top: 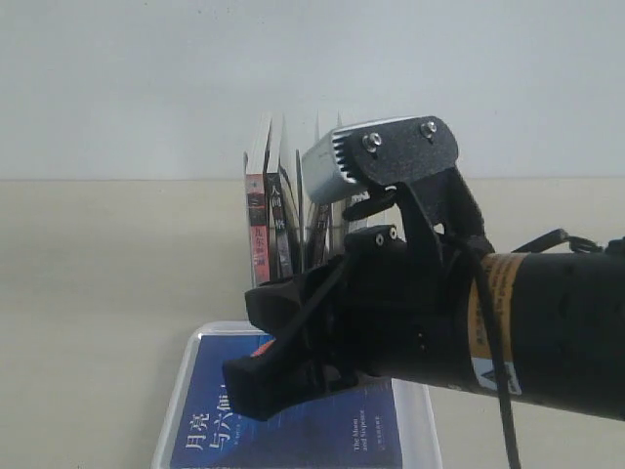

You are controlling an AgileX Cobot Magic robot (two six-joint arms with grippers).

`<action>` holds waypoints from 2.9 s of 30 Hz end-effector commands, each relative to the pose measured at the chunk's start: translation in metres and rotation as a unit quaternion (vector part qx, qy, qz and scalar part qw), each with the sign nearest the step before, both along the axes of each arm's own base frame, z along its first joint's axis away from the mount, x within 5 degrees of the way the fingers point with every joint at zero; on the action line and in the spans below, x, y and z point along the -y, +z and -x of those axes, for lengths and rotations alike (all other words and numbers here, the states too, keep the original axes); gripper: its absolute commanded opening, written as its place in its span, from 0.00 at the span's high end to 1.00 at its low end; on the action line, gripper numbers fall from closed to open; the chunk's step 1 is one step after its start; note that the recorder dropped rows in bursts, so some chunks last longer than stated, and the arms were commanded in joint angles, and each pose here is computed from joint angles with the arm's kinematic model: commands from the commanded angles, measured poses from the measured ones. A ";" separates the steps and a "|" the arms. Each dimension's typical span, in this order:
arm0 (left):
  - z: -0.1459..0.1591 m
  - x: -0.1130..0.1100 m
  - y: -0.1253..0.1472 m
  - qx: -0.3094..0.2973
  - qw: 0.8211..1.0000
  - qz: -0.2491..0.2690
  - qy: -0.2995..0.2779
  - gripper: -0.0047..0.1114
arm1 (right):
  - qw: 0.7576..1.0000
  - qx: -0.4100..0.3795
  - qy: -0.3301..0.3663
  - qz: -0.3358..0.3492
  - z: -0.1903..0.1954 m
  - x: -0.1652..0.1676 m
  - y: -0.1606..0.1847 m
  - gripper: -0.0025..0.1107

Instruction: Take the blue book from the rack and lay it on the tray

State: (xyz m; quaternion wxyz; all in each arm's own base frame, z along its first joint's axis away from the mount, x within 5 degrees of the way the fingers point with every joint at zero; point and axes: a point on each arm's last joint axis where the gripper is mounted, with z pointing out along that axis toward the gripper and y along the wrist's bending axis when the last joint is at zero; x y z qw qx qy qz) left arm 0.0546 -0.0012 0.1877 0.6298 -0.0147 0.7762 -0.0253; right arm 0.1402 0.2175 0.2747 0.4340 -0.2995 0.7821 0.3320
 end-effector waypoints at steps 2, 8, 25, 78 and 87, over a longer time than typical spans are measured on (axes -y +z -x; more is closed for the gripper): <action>0.000 0.000 -0.001 -0.001 1.000 0.004 0.000 0.92 | 1.000 0.021 0.011 0.012 0.000 0.001 0.000 0.98; 0.000 0.000 -0.001 -0.001 1.000 0.004 0.000 0.92 | 1.000 0.020 0.011 0.010 0.001 0.001 0.000 0.98; 0.000 0.000 -0.001 -0.001 1.000 0.004 0.000 0.92 | 0.999 0.008 -0.014 0.043 -0.001 0.008 -0.004 0.98; 0.000 0.000 -0.001 -0.001 1.000 0.004 0.000 0.92 | 0.889 0.121 -0.360 -0.257 0.078 0.198 -0.057 0.98; 0.000 0.000 -0.001 -0.001 1.000 0.004 0.000 0.92 | 0.926 0.114 -0.357 -0.045 0.087 0.204 -0.086 0.98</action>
